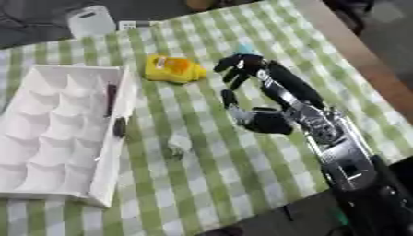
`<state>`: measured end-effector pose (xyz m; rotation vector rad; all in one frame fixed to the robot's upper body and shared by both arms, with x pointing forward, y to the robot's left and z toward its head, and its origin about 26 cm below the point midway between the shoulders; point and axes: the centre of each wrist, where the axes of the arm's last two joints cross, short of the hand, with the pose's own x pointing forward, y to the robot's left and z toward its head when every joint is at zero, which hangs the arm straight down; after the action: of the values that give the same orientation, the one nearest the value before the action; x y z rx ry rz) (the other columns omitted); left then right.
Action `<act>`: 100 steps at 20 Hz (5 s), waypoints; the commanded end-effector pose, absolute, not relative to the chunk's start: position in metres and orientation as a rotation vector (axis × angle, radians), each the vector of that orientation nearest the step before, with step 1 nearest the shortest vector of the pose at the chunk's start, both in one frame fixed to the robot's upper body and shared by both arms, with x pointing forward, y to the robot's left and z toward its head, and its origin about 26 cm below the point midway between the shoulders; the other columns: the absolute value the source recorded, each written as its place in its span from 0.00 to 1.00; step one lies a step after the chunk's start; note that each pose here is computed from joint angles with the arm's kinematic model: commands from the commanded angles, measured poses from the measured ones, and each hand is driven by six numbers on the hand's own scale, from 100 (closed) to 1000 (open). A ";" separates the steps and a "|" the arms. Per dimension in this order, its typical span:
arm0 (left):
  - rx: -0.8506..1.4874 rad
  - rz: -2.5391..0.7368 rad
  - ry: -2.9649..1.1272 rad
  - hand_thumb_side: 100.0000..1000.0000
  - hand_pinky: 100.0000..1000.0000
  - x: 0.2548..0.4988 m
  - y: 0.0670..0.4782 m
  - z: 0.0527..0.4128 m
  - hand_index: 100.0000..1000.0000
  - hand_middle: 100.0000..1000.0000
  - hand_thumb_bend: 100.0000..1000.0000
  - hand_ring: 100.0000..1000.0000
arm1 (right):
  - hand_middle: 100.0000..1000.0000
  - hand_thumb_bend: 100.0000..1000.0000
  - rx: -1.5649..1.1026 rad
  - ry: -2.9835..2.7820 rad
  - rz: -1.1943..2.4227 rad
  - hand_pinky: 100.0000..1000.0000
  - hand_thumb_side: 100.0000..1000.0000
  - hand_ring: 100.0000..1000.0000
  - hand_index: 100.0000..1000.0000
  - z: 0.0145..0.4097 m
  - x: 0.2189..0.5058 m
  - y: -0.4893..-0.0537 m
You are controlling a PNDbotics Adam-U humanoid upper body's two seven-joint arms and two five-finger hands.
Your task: Pick up objects on the table and place them in the box.
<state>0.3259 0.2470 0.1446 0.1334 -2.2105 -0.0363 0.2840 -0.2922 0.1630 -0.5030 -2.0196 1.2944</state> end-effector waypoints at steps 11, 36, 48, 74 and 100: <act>0.139 -0.053 -2.228 0.90 0.71 0.324 0.247 0.150 0.84 0.96 0.12 0.65 | 0.75 0.00 -0.507 -1.984 1.448 0.60 0.16 0.69 0.92 0.174 0.284 -0.282; 0.119 -0.074 -2.215 0.90 0.71 0.325 0.245 0.147 0.84 0.96 0.11 0.66 | 0.75 0.00 -0.425 -1.893 1.655 0.60 0.32 0.67 0.91 0.186 0.307 -0.255; 0.115 -0.080 -2.216 0.91 0.71 0.325 0.244 0.148 0.84 0.96 0.11 0.66 | 0.77 0.00 -0.443 -1.728 1.842 0.64 0.53 0.69 0.91 0.159 0.319 -0.251; 0.107 -0.082 -2.216 0.92 0.72 0.325 0.242 0.149 0.84 0.96 0.11 0.66 | 0.78 0.00 -0.537 -1.576 1.979 0.62 0.77 0.68 0.91 0.106 0.347 -0.240; 0.105 -0.081 -2.216 0.92 0.72 0.325 0.242 0.149 0.84 0.96 0.10 0.66 | 0.89 0.00 -0.644 -1.409 2.360 0.61 0.68 0.74 0.99 0.104 0.341 -0.225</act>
<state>0.3256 0.2413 0.1408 0.1059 -2.1889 -0.0733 0.3426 -0.2245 0.1065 -0.6507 -1.4422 2.3252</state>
